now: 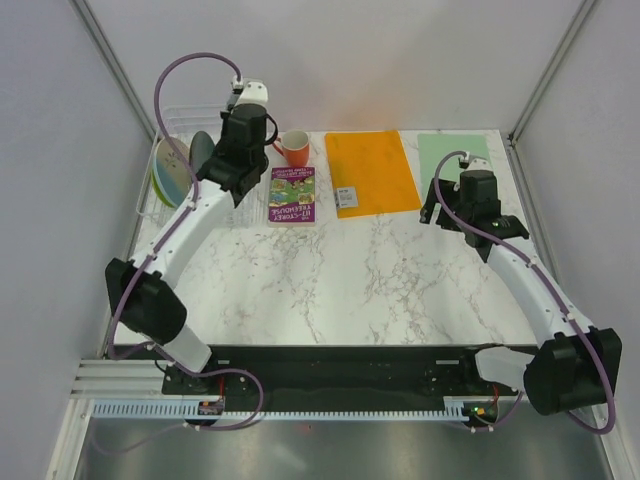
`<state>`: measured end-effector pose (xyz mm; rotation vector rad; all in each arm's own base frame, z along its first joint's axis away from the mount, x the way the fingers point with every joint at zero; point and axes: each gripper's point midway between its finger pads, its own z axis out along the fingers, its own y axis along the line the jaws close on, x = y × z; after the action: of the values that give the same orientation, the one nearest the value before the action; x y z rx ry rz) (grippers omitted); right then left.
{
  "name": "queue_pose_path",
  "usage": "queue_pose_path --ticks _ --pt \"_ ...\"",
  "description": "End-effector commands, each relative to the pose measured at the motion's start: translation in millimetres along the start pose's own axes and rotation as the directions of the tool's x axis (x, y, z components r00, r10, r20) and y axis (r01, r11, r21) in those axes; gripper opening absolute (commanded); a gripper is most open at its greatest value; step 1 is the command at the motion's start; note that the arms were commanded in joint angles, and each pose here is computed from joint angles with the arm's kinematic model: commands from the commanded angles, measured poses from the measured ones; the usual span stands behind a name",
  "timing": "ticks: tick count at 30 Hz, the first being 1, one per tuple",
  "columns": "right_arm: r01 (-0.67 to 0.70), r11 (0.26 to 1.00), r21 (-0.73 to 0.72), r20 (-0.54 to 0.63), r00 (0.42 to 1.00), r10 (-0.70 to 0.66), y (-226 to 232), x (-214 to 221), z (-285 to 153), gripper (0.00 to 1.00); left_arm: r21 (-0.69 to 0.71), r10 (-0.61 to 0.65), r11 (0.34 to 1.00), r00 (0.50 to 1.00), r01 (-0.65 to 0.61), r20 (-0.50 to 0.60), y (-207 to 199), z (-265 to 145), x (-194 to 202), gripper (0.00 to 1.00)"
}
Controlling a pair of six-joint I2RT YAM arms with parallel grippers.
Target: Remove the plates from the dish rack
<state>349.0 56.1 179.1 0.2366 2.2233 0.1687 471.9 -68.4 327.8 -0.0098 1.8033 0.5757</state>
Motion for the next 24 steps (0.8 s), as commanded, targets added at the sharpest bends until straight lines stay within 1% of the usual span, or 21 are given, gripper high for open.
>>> queue_pose_path --ticks 1,2,4,5,6,7,8,9,10,11,12,13,14,15,16,17,19,20,21,22,24 --pt "-0.01 0.995 -0.103 0.083 0.996 0.019 21 -30 -23 0.9 0.079 -0.22 0.975 0.962 0.21 0.164 57 -70 -82 0.02" --pt "-0.012 0.992 -0.123 0.097 0.995 0.024 25 -33 -27 0.9 0.222 -0.293 0.94 0.947 0.259 0.135 49 -91 -81 0.02" --pt "-0.011 0.981 -0.196 0.106 0.994 0.033 38 -36 -32 0.9 0.364 -0.368 0.876 0.926 0.317 0.08 33 -112 -73 0.02" --pt "-0.019 0.977 -0.215 0.12 0.992 0.046 40 -39 -36 0.91 0.428 -0.452 0.815 0.891 0.39 0.048 35 -130 -76 0.02" --pt "-0.021 0.968 -0.25 0.123 0.991 0.053 47 -40 -39 0.92 0.519 -0.463 0.757 0.886 0.397 -0.003 17 -142 -67 0.02" --pt "-0.029 0.961 -0.275 0.124 0.99 0.066 51 -40 -43 0.92 0.559 -0.512 0.695 0.857 0.453 -0.058 10 -151 -66 0.02" --pt "-0.034 0.954 -0.299 0.122 0.99 0.074 55 -40 -46 0.92 0.641 -0.501 0.621 0.858 0.451 -0.119 -10 -164 -57 0.02" --pt "-0.042 0.945 -0.325 0.122 0.989 0.086 60 -41 -48 0.92 0.679 -0.517 0.567 0.843 0.466 -0.147 -14 -177 -58 0.02" --pt "-0.055 0.925 -0.376 0.101 0.99 0.1 69 -38 -52 0.92 0.699 -0.544 0.499 0.813 0.513 -0.209 -22 -185 -56 0.02" --pt "-0.062 0.913 -0.404 0.095 0.99 0.109 74 -36 -55 0.92 0.738 -0.513 0.432 0.814 0.518 -0.271 -40 -194 -40 0.02" --pt "-0.067 0.899 -0.433 0.099 0.988 0.121 79 -38 -58 0.91 0.766 -0.544 0.371 0.791 0.524 -0.278 -43 -203 -46 0.02" --pt "-0.07 0.87 -0.487 0.076 0.99 0.122 87 -31 -63 0.91 0.767 -0.559 0.309 0.76 0.562 -0.332 -50 -208 -43 0.02" --pt "-0.095 0.851 -0.516 0.06 0.987 0.146 92 -30 -67 0.91 0.77 -0.519 0.264 0.758 0.581 -0.395 -66 -212 -22 0.02" --pt "-0.095 0.83 -0.55 0.067 0.985 0.157 98 -31 -71 0.91 0.789 -0.549 0.208 0.736 0.578 -0.395 -69 -216 -29 0.02" --pt "-0.106 0.81 -0.577 0.048 0.985 0.163 101 -23 -75 0.9 0.776 -0.555 0.15 0.701 0.613 -0.447 -73 -222 -25 0.02" --pt "-0.114 0.794 -0.597 0.047 0.983 0.176 104 -23 -79 0.91 0.761 -0.52 0.12 0.694 0.637 -0.498 -86 -224 -4 0.02" --pt "-0.122 0.782 -0.612 0.04 0.982 0.184 104 -15 -83 0.91 0.749 -0.527 0.051 0.655 0.661 -0.541 -93 -227 -2 0.02" --pt "-0.128 0.775 -0.619 0.034 0.981 0.19 104 -13 -84 0.91 0.734 -0.506 0.038 0.646 0.678 -0.571 -101 -227 13 0.02" --pt "-0.135 0.774 -0.618 0.022 0.982 0.189 103 -6 -83 0.91 0.729 -0.502 0.021 0.638 0.684 -0.584 -103 -228 17 0.02" --pt "-0.137 0.773 -0.619 0.02 0.982 0.19 102 -3 -84 0.91 0.729 -0.518 -0.018 0.618 0.684 -0.592 -103 -231 12 0.02" --pt "-0.151 0.775 -0.614 -0.005 0.982 0.188 99 9 -81 0.91 0.715 -0.499 -0.045 0.604 0.698 -0.621 -108 -234 23 0.02"
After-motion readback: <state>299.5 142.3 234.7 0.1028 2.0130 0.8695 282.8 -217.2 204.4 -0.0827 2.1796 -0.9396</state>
